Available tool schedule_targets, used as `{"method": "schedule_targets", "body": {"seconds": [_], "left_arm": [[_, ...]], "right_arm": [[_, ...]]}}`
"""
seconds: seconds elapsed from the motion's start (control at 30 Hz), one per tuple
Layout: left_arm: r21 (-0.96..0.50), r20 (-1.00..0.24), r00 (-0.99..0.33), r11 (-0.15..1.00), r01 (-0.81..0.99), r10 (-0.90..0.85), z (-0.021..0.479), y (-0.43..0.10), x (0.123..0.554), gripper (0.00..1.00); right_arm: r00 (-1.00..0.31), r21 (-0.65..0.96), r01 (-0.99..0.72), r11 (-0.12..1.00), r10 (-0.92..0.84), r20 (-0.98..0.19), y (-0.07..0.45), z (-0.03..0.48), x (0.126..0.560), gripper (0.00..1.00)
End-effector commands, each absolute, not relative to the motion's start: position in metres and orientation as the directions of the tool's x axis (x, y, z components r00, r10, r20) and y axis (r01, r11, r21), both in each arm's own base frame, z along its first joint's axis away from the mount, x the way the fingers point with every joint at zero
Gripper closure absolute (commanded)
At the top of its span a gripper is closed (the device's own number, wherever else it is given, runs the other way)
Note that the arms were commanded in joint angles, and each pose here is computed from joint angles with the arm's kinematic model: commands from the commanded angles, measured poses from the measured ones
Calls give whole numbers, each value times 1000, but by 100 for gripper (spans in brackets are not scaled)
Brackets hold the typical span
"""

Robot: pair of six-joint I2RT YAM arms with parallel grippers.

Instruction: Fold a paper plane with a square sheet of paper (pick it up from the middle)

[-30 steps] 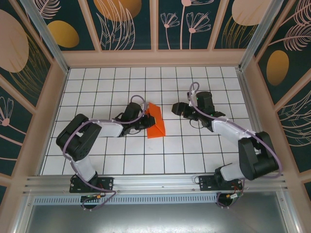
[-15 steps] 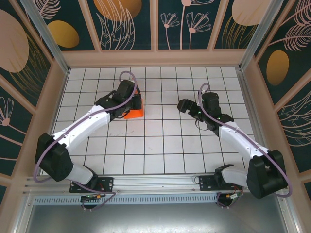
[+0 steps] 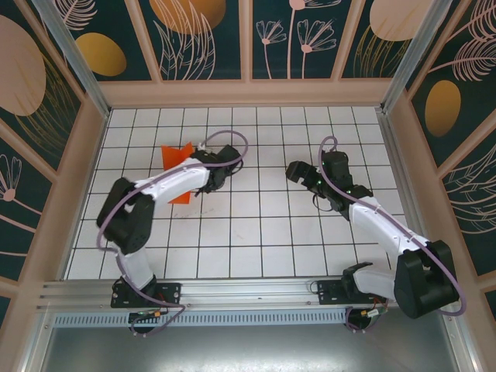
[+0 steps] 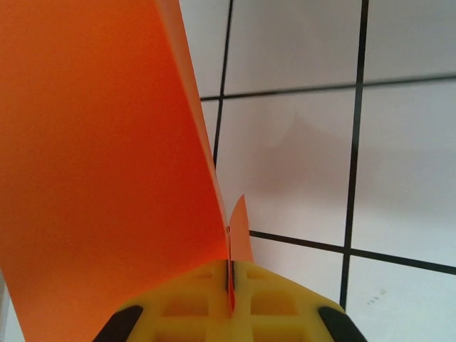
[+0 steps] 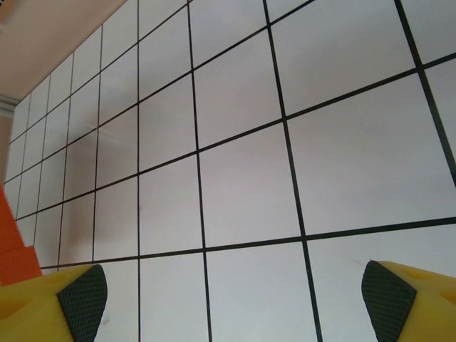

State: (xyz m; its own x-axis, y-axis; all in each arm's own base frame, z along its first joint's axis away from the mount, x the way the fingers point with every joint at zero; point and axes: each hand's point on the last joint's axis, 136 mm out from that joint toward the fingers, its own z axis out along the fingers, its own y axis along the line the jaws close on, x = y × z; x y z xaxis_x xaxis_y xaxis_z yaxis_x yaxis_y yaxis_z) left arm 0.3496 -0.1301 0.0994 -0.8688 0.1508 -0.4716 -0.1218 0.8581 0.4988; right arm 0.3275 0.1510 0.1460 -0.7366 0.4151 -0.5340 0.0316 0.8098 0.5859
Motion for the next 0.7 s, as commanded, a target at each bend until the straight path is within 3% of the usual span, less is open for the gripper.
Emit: {"method": "schedule_targets", "body": {"seconds": [0.0,0.13,0.37,0.5,0.67], "left_arm": [[621,-434,-873,775,-113,221,92,-133,348,95],[654,-383,-884,755,-54,269,67,-159,349,95],[559,-383,-887,829,-2,256,44,-199,352,90],[429,-420,-876,902,36,235,55,-234,354,71],[16,-533,-836,990,142,129,100,-300,355,41]], "right_arm": [[-724,576,63,815,434,-536,143,143,327,5],[-727,570,44,820,418,-545,143,143,326,5],[-721,547,88,833,432,-542,127,138,328,5],[-723,547,94,832,435,-537,126,137,331,5],[-736,545,93,833,426,-527,128,134,332,5]]}}
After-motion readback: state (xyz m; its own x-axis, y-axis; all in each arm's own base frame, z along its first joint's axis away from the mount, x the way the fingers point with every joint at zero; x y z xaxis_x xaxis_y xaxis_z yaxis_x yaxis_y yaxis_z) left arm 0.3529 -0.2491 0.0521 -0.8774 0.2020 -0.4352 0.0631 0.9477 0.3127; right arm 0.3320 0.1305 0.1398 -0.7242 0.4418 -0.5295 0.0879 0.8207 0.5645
